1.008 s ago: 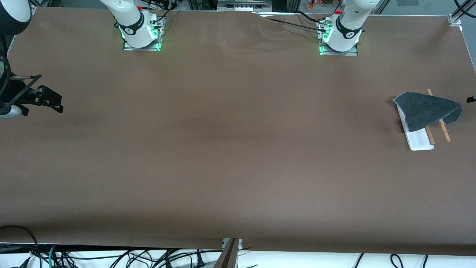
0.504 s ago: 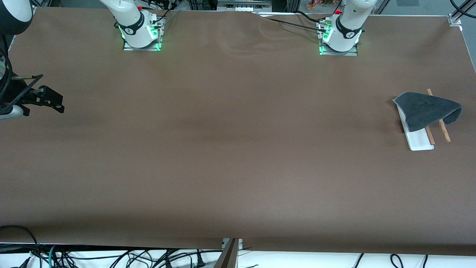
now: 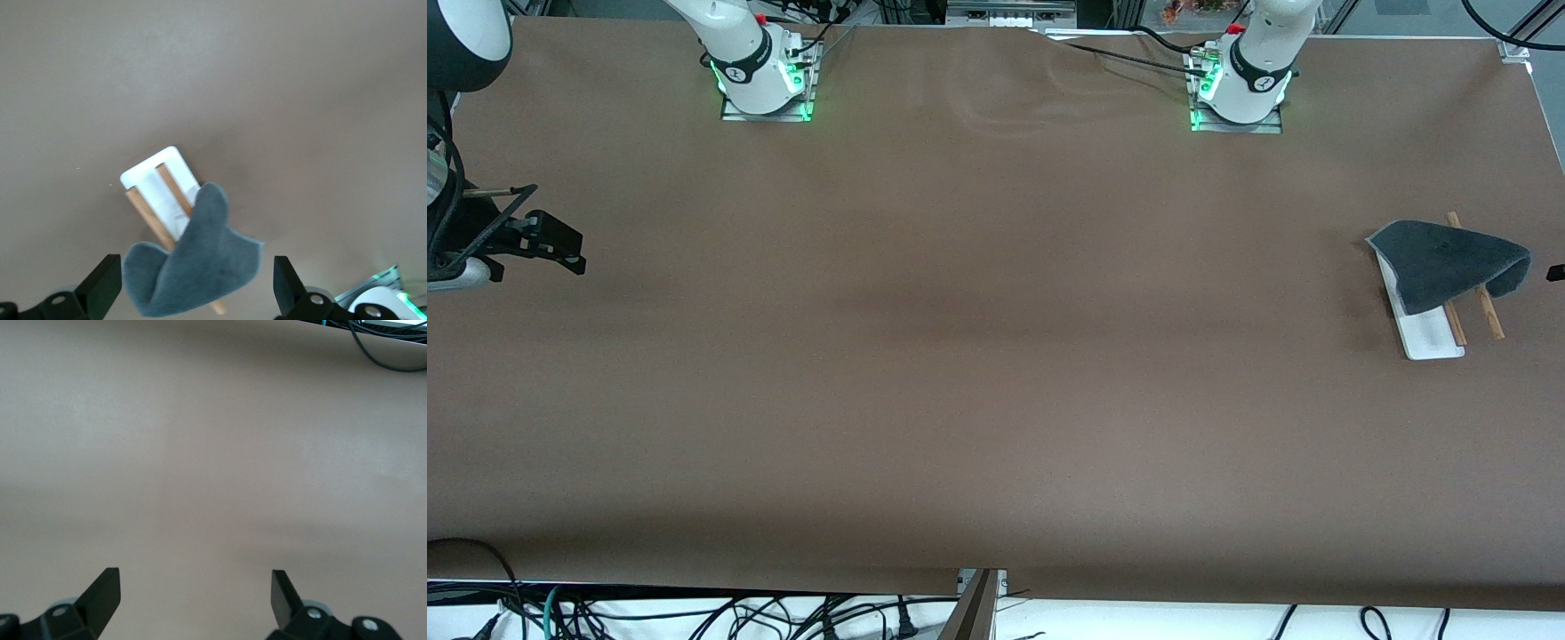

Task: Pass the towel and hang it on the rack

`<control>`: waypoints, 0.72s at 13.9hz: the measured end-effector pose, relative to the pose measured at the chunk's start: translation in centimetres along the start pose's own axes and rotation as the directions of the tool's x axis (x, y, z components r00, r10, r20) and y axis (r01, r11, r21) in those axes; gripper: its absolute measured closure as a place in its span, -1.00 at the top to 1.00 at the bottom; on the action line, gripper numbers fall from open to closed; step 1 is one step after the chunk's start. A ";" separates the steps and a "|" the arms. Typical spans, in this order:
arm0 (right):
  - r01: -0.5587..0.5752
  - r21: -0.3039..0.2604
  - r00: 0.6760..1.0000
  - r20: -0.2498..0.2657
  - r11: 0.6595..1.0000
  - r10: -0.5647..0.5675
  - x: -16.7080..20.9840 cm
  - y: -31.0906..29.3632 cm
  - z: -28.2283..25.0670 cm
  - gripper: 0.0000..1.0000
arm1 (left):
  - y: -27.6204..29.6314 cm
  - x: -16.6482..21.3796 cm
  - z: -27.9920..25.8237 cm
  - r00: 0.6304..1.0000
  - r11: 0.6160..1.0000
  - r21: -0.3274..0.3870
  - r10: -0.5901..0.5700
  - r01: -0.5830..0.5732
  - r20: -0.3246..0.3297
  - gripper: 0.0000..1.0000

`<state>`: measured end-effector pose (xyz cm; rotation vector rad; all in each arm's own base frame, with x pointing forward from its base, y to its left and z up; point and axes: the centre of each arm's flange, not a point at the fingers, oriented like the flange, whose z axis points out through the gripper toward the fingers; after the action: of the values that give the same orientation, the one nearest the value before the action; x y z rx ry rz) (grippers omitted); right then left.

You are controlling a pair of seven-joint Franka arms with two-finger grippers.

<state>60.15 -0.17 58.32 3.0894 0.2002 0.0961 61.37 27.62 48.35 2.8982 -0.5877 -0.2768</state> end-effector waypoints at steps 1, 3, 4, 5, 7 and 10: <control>-0.001 0.000 1.000 0.000 1.000 0.001 0.0 0.0 0.0 1.00 | 2.3 1.5 -0.7 1.000 1.000 0.014 -0.024 0.024 0.010 1.00; 0.000 0.000 1.000 -0.001 1.000 0.000 0.0 0.0 0.0 1.00 | 7.8 4.7 -1.6 0.996 0.996 0.045 -0.079 0.078 0.027 1.00; -0.001 0.000 1.000 0.000 1.000 0.001 0.0 0.0 0.0 1.00 | 10.5 5.9 -1.8 0.994 0.993 0.055 -0.108 0.106 0.034 1.00; -0.001 0.000 1.000 -0.001 1.000 0.001 0.0 0.0 0.0 1.00 | 13.3 6.7 -1.9 0.990 0.989 0.064 -0.137 0.135 0.040 1.00; -0.001 0.000 1.000 0.000 1.000 0.001 0.0 0.0 0.0 1.00 | 17.5 7.2 -2.2 0.983 0.982 0.075 -0.179 0.176 0.037 1.00; -0.001 0.000 1.000 -0.001 1.000 0.001 0.0 0.0 0.0 1.00 | 20.7 6.1 -1.8 0.974 0.970 0.085 -0.226 0.226 -0.003 1.00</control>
<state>60.17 -0.18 58.32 3.0895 0.1991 0.0974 59.65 6.67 53.37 3.0499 -0.2750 -0.2980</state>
